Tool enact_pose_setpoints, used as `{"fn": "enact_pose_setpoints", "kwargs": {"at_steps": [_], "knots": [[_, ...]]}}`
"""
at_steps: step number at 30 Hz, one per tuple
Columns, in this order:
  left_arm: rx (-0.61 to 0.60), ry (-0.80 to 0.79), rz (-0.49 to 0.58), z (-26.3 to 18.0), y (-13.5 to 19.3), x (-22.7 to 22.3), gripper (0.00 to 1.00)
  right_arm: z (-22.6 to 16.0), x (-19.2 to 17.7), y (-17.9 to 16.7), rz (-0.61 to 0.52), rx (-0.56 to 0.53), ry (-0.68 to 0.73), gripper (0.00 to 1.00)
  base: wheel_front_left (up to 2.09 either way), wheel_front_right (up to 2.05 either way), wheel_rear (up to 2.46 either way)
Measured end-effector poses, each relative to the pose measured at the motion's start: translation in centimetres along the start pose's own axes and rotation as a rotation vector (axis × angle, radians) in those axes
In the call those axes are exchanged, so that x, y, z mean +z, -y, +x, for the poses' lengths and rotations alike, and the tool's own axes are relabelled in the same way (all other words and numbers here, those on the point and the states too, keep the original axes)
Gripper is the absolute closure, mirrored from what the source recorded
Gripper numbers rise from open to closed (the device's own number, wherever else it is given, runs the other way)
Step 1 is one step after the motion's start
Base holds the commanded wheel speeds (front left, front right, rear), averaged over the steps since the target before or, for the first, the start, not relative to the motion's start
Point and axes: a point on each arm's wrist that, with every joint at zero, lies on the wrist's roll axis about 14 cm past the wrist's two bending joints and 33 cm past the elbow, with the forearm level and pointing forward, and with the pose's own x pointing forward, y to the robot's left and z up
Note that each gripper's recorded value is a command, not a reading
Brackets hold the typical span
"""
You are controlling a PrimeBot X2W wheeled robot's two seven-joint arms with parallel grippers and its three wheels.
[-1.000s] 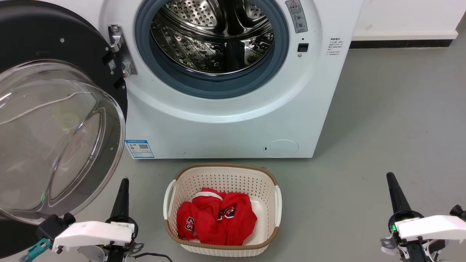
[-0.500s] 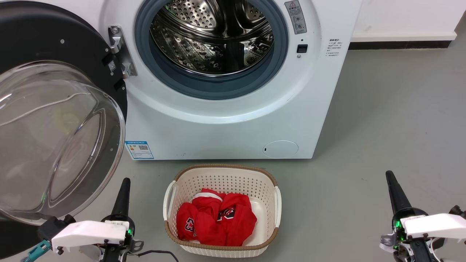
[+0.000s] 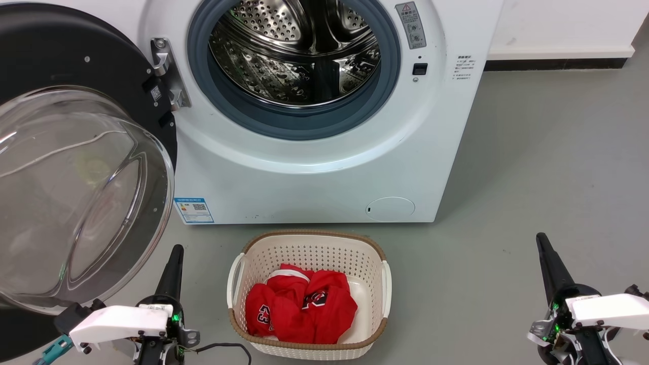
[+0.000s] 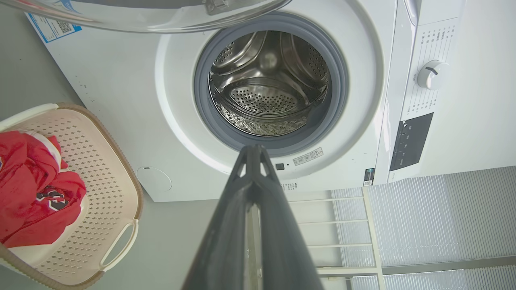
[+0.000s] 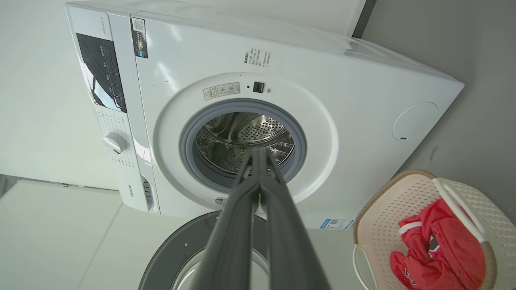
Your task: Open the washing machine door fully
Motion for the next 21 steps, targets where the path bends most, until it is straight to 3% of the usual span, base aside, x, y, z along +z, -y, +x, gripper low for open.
{"fn": "enact_pose_setpoints", "kwargs": {"at_steps": [21], "knots": [[-0.024,-0.016,-0.162,0.23,0.51,-0.11,1.00,0.16,0.10,-0.51,0.161,0.021,-0.009,1.00,0.00,0.00,0.00]]}}
